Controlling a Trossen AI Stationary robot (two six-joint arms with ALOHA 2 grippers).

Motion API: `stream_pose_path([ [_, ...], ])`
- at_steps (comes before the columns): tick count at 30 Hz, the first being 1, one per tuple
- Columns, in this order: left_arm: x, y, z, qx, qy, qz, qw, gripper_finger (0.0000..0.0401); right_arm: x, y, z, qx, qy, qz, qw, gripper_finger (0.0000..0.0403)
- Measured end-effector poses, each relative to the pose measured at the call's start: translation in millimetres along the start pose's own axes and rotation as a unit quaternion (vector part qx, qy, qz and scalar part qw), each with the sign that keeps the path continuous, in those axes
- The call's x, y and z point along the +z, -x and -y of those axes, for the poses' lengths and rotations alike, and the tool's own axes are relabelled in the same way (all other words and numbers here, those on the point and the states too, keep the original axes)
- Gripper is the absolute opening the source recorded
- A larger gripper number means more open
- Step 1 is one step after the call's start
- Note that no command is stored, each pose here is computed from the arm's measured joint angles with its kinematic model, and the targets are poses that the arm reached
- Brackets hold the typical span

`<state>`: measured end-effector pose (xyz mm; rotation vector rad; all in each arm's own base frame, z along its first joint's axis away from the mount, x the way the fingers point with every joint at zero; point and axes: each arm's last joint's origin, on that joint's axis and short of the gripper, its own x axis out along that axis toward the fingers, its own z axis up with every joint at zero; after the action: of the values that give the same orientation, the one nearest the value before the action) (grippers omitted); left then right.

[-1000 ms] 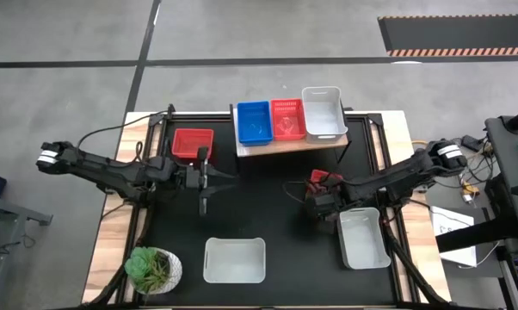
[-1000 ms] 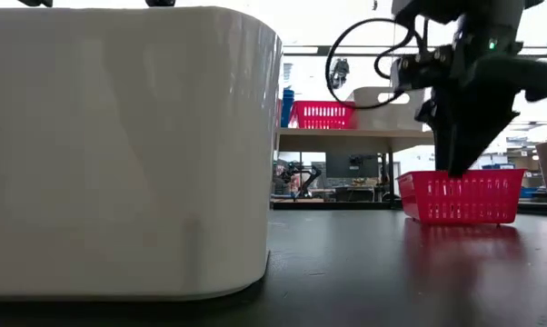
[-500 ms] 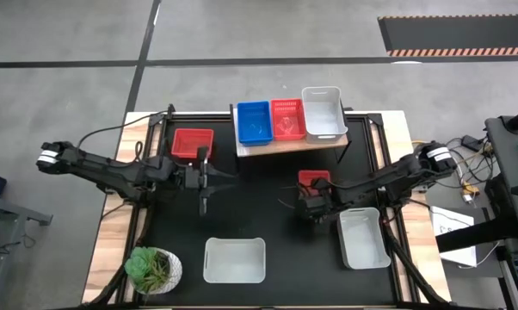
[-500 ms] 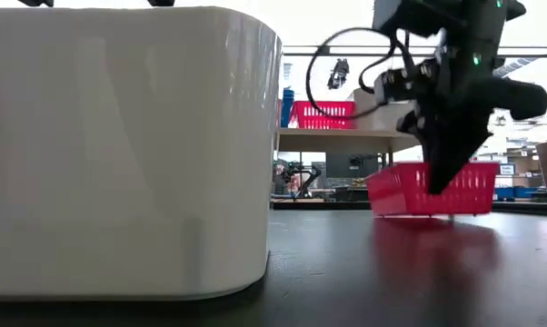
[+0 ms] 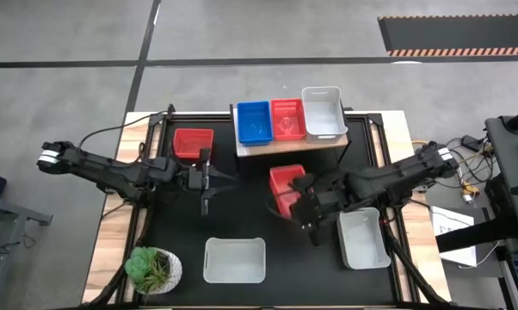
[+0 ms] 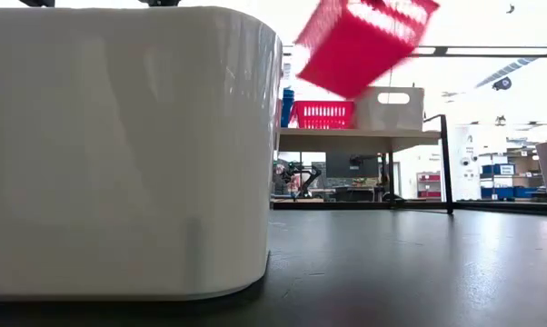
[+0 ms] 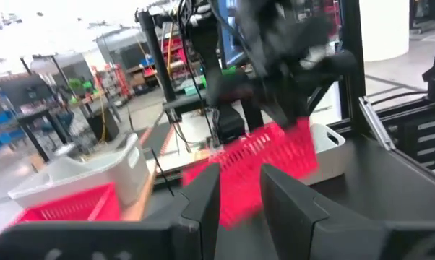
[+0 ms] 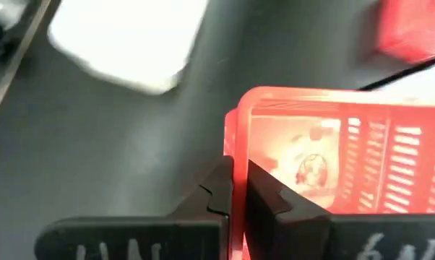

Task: Stack baskets on shelf by color
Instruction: Stack the bottom red basket on the red basket on the shelf

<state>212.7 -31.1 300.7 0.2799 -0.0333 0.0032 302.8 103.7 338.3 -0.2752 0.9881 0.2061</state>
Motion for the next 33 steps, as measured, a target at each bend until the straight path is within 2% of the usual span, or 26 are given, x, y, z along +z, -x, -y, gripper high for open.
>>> stream_pose_path([
  [6,2.8,1.2,-1.0,0.001,-0.005,0.005,1.0,0.0083,16.7,47.8,28.4,-0.148,0.005,0.018,0.989,0.0008],
  [10,2.9,1.1,-1.0,0.002,-0.006,0.005,1.0,0.0083,18.3,59.7,58.6,-0.183,0.004,0.02,0.983,0.0008],
  [15,3.1,1.4,-1.1,0.002,-0.006,0.006,1.0,0.0083,14.1,65.9,109.4,-0.225,-0.006,0.005,0.974,0.0008],
  [25,3.0,1.3,-1.3,0.002,-0.008,0.006,1.0,0.0083,-7.2,36.9,220.8,-0.153,-0.067,-0.018,0.986,0.0008],
  [29,3.0,1.3,-1.4,0.002,-0.008,0.005,1.0,0.0083,-16.5,26.3,244.8,-0.144,-0.088,-0.057,0.984,0.0008],
  [33,3.0,1.4,-1.5,0.002,-0.008,0.006,1.0,0.0083,-21.4,17.5,253.9,-0.125,-0.099,-0.095,0.983,0.0008],
])
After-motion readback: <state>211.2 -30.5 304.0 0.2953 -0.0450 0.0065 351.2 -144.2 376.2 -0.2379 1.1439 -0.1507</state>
